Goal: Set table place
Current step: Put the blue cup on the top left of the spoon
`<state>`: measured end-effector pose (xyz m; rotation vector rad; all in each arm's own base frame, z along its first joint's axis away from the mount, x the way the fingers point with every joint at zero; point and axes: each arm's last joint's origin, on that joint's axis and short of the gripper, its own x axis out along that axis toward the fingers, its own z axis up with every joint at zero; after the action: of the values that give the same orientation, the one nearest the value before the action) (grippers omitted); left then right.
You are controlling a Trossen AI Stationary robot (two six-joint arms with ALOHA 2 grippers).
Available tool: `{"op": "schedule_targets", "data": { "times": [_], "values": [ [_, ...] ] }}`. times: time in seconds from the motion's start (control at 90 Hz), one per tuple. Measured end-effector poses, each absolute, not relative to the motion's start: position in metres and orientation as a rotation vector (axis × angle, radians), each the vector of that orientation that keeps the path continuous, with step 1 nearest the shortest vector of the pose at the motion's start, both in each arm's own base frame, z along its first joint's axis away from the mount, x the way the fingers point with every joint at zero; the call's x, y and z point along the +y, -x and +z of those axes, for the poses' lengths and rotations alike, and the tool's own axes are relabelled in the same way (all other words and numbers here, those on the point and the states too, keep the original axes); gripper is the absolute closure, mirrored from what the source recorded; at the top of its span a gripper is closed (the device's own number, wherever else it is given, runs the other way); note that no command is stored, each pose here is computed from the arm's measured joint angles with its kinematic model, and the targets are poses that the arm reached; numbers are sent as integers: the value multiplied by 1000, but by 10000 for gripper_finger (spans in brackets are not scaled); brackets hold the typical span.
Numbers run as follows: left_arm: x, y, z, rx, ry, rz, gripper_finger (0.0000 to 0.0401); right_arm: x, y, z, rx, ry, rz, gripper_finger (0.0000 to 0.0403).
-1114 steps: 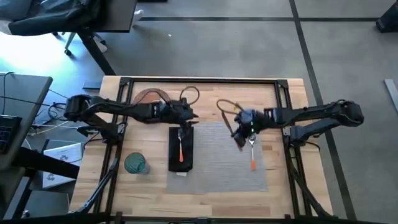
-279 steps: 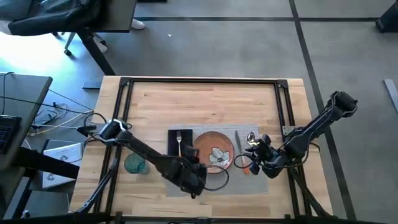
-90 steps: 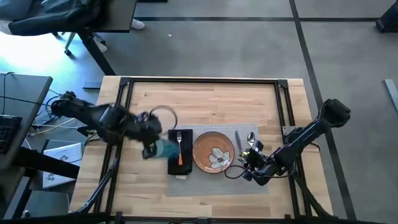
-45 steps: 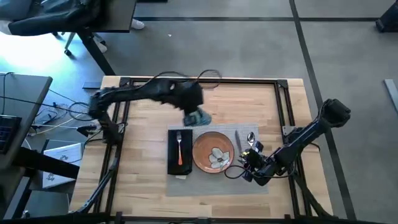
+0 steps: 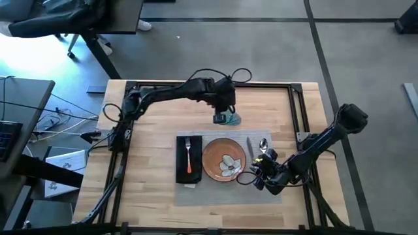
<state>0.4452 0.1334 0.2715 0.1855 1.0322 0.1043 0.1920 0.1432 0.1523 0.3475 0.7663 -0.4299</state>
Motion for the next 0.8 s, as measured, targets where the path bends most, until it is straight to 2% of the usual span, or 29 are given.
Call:
{"op": "schedule_targets", "data": {
  "times": [0.678, 0.8],
  "values": [
    [144, -443, 269, 995, -182, -59, 401, 143, -192, 152, 764, -365, -440, 324],
    [149, -442, 268, 1000, -183, -34, 401, 143, -192, 152, 764, -365, -440, 324]
  ]
}}
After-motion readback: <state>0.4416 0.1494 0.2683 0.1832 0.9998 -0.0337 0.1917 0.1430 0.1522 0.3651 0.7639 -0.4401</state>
